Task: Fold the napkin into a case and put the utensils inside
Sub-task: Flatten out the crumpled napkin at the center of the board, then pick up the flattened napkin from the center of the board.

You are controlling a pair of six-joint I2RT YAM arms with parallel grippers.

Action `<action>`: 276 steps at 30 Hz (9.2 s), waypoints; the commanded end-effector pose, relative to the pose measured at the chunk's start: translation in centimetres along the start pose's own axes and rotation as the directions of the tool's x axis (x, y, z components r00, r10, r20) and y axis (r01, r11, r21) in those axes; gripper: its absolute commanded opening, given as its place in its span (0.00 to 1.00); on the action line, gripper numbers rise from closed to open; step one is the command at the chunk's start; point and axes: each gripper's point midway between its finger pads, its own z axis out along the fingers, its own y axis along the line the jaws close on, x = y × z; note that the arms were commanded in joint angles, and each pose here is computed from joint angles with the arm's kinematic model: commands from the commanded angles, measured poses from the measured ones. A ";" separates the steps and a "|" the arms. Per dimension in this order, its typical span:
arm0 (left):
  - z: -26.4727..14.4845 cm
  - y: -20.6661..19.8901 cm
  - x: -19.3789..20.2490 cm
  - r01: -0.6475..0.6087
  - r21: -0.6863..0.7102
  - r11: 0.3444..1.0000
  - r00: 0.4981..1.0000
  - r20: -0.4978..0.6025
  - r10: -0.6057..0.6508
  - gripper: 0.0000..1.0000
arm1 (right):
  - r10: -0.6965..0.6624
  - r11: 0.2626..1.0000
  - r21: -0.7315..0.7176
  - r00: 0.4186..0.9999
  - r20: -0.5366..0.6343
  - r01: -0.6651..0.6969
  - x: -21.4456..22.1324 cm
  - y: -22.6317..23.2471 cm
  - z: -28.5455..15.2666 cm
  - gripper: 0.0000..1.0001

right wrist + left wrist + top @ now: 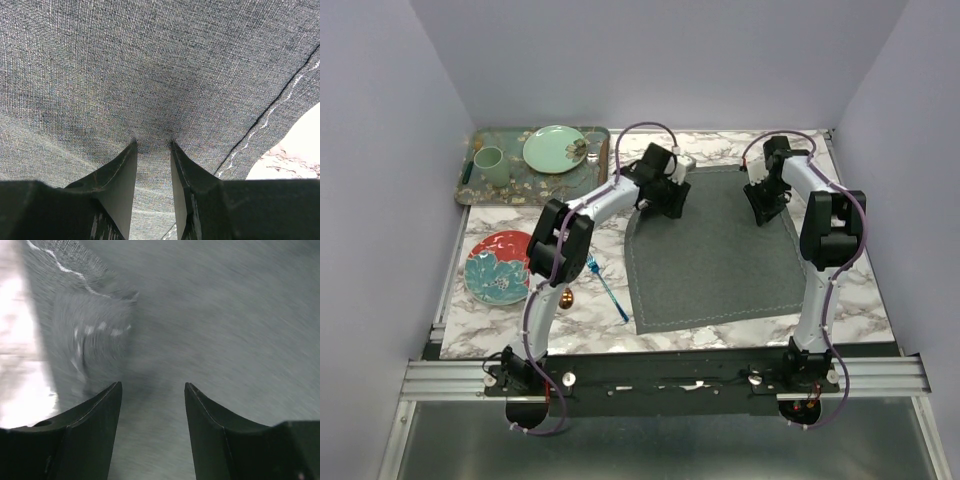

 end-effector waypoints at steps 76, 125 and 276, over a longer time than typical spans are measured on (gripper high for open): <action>-10.8 10.6 -2.3 -0.034 -0.263 0.964 0.991 0.116 0.066 0.65 | 0.050 0.999 -0.012 0.993 0.107 -0.049 -0.7 -1.1 -4.4 0.49; -5.0 13.0 -10.1 0.241 -0.272 0.931 0.945 0.286 -0.161 0.73 | 0.300 0.949 -0.027 0.880 0.368 -0.313 -6.1 -11.7 -8.3 0.61; -5.9 5.4 12.2 0.087 -0.291 0.953 0.961 -0.226 -0.157 0.38 | 0.022 0.988 -0.152 0.997 0.081 -0.010 6.3 -2.0 -4.8 0.01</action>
